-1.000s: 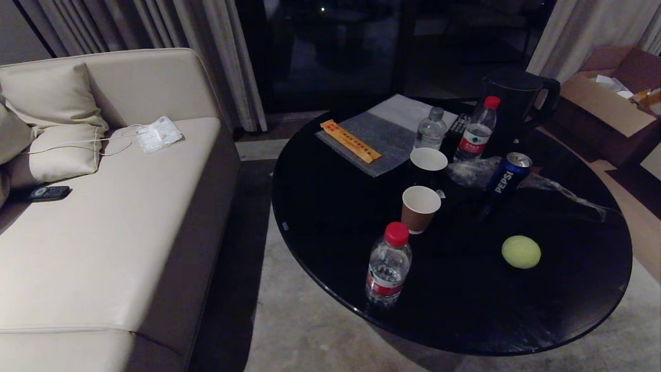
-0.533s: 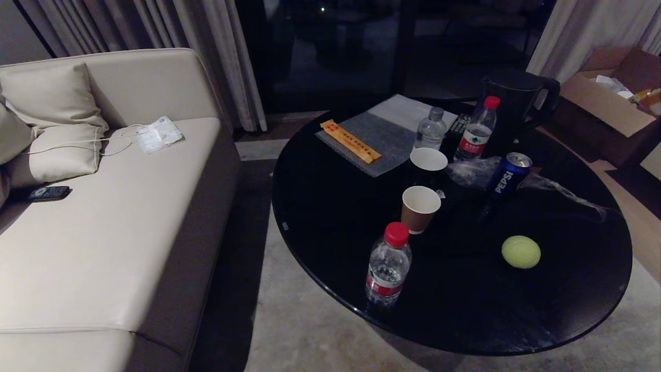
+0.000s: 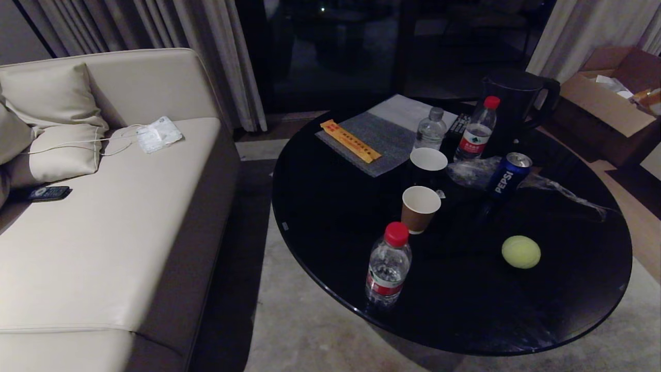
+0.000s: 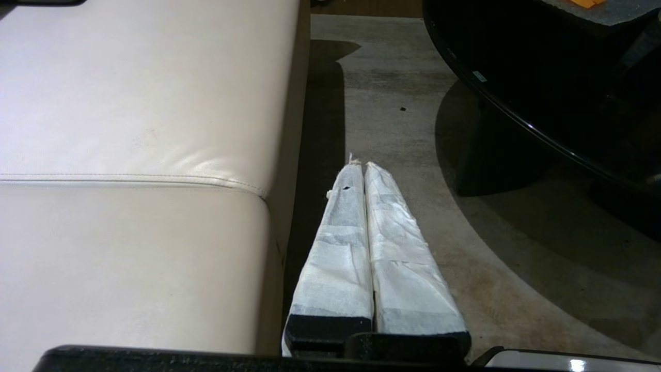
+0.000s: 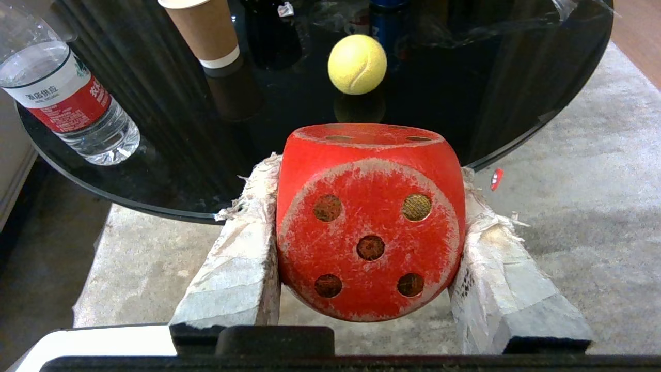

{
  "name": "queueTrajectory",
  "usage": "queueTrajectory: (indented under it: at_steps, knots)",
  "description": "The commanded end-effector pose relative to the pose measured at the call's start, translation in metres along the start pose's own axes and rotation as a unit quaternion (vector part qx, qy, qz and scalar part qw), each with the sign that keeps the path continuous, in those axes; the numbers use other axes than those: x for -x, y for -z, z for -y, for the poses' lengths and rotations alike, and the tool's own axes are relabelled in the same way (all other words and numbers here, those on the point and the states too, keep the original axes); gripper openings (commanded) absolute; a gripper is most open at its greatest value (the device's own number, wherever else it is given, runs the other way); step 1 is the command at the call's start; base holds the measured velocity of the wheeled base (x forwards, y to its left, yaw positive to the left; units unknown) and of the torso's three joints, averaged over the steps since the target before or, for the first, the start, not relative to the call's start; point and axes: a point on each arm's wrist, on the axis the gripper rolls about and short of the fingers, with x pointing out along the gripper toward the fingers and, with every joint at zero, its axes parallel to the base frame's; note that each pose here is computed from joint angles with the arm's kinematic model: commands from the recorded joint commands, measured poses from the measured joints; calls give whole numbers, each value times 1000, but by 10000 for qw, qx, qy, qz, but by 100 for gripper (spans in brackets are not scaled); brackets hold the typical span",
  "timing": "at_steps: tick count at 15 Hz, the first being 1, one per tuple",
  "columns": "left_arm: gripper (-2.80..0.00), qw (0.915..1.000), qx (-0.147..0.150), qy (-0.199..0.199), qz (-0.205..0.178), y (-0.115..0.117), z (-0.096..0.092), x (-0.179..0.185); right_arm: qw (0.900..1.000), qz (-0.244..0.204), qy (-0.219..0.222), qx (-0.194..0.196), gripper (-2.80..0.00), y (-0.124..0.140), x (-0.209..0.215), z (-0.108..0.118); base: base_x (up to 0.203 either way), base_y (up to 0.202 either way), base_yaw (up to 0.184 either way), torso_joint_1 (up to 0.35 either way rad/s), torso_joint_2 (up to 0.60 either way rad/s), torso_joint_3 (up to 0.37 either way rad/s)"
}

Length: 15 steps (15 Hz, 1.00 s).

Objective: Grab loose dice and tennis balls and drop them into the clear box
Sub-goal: Put the toys in the box

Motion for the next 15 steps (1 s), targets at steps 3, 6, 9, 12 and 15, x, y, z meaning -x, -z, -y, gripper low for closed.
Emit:
queueTrajectory:
  at_steps: [3,6,9,12,15]
  knots:
    - [-280,10000,-29,18,-17,0,0,0,10000,-11,-3,4,-280,0,0,0,0,0,0,0,0,0]
    - [-280,10000,-22,17,-17,0,0,0,10000,-14,-3,-3,-280,0,0,0,0,0,0,0,0,0]
    - [-280,10000,-43,25,-17,0,0,0,10000,-18,-3,12,-280,0,0,0,0,0,0,0,0,0]
    - [-280,9998,-207,37,-10,0,0,0,10000,-15,-3,12,-280,0,0,0,0,0,0,0,0,0]
    - [-280,9997,-243,41,-2,0,0,0,10000,-10,-3,5,-280,0,0,0,0,0,0,0,0,0]
